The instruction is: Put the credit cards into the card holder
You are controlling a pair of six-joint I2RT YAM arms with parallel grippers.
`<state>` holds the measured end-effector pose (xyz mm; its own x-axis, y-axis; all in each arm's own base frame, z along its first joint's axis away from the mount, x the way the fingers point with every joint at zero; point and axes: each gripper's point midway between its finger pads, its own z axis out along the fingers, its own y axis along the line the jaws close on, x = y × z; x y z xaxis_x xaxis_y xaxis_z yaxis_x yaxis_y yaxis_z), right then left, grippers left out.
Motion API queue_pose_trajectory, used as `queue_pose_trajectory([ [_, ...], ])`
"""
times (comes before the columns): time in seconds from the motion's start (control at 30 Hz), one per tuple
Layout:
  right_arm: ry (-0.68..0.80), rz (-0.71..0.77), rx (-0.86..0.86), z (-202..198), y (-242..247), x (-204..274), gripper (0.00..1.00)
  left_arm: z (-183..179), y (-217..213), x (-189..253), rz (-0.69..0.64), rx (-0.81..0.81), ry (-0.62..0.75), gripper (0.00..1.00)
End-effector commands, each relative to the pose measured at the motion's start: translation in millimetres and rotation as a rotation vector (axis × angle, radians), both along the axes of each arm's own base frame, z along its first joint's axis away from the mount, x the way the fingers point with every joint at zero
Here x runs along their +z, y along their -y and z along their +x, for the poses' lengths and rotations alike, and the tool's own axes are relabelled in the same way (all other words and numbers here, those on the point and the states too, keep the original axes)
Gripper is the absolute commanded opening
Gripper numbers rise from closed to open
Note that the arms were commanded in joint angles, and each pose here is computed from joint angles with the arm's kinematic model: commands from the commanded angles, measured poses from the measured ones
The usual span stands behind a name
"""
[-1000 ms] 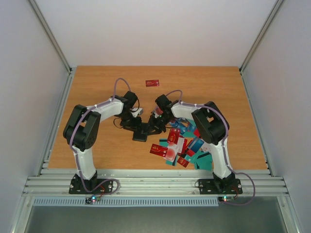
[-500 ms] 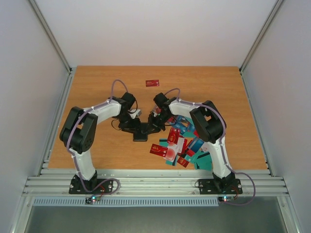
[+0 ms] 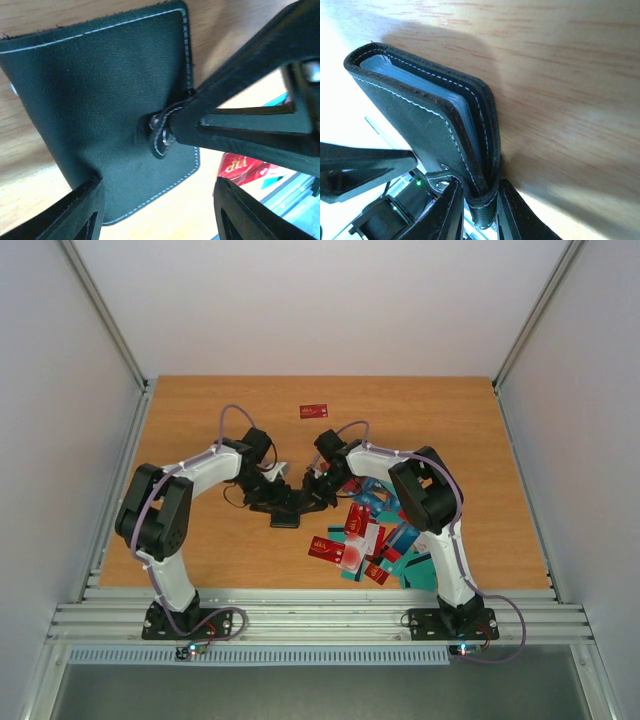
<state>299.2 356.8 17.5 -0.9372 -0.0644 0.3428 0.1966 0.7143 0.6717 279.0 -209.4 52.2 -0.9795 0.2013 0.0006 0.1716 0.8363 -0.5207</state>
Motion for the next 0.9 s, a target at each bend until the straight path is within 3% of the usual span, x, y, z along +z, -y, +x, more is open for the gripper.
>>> queue_pose_trajectory([
  [0.0, -0.085, -0.374, -0.052, -24.0, 57.7, -104.6, 0.18, 3.8, -6.3, -19.8, 0.048, -0.035, 0.006, 0.61],
  [0.27, -0.089, -0.361, -0.048, -25.6, 56.0, -104.0, 0.17, 11.1, -12.4, -35.2, 0.1, -0.036, 0.03, 0.59],
  [0.47, -0.087, -0.356, -0.039, -26.5, 55.6, -102.5, 0.17, 24.0, -23.7, -16.9, 0.162, -0.006, 0.125, 0.59],
  [0.87, -0.097, -0.355, -0.036, -27.9, 55.3, -104.3, 0.17, 32.7, -27.0, 5.3, 0.157, 0.014, 0.238, 0.73],
])
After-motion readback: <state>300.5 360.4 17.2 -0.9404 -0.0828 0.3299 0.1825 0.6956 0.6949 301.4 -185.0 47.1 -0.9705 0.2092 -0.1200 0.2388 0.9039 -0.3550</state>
